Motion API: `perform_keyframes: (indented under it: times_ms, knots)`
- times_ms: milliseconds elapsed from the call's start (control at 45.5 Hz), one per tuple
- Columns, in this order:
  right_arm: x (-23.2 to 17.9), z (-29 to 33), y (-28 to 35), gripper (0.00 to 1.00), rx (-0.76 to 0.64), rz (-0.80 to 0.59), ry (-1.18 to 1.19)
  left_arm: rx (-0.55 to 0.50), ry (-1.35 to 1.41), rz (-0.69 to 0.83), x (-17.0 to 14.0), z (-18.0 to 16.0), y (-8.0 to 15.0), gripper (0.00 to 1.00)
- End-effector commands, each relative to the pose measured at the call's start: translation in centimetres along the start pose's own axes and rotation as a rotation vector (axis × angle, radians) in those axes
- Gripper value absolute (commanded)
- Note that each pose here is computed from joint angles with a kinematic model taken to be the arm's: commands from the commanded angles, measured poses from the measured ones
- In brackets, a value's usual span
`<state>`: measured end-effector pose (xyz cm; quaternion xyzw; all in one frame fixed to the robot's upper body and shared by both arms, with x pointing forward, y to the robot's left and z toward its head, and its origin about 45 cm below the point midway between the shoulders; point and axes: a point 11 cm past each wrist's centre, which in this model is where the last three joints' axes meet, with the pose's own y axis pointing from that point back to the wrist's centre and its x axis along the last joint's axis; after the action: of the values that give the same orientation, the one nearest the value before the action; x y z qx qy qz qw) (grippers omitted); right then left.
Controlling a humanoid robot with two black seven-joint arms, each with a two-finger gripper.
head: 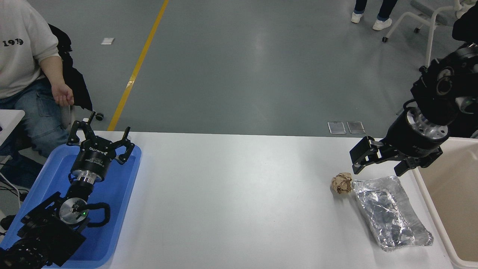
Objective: Pick up foil plate and place in dustbin
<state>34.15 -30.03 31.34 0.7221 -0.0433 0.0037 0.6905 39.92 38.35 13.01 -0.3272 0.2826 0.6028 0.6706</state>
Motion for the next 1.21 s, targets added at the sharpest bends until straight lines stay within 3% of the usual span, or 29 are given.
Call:
perform_keyframes:
  times_ms: [0,220,440,549,747,1011,1187]
  knots:
    - [-0.2,1.5,-0.1,1.0,-0.012,-0.003,-0.03,0.001,-0.001,0.0,0.0,0.0,0.0,1.0]
    - [-2.0,3.8,-2.9,1.0,-0.032,-0.076,-0.095,0.0,0.0,0.0,0.0,0.0,0.0,1.0]
    - [-0.8,7.7,-2.2,1.0,-0.06,-0.004,-0.191,0.001,-0.001,0.0,0.0,0.0,0.0,1.0]
    - [-2.0,10.1,-4.2,1.0,-0.1,-0.026,-0.245,0.001,-0.001,0.0,0.0,0.0,0.0,1.0]
    - [-3.5,13.5,-7.5,1.0,-0.145,0.068,-0.338,0.002,-0.001,0.0,0.0,0.0,0.0,1.0]
    - [-8.7,16.5,-11.7,1.0,-0.111,0.007,-0.644,0.002,-0.001,0.0,0.0,0.0,0.0,1.0]
    - [-9.6,16.3,-13.1,1.0,-0.072,0.013,-0.809,0.002,-0.001,0.0,0.0,0.0,0.0,1.0]
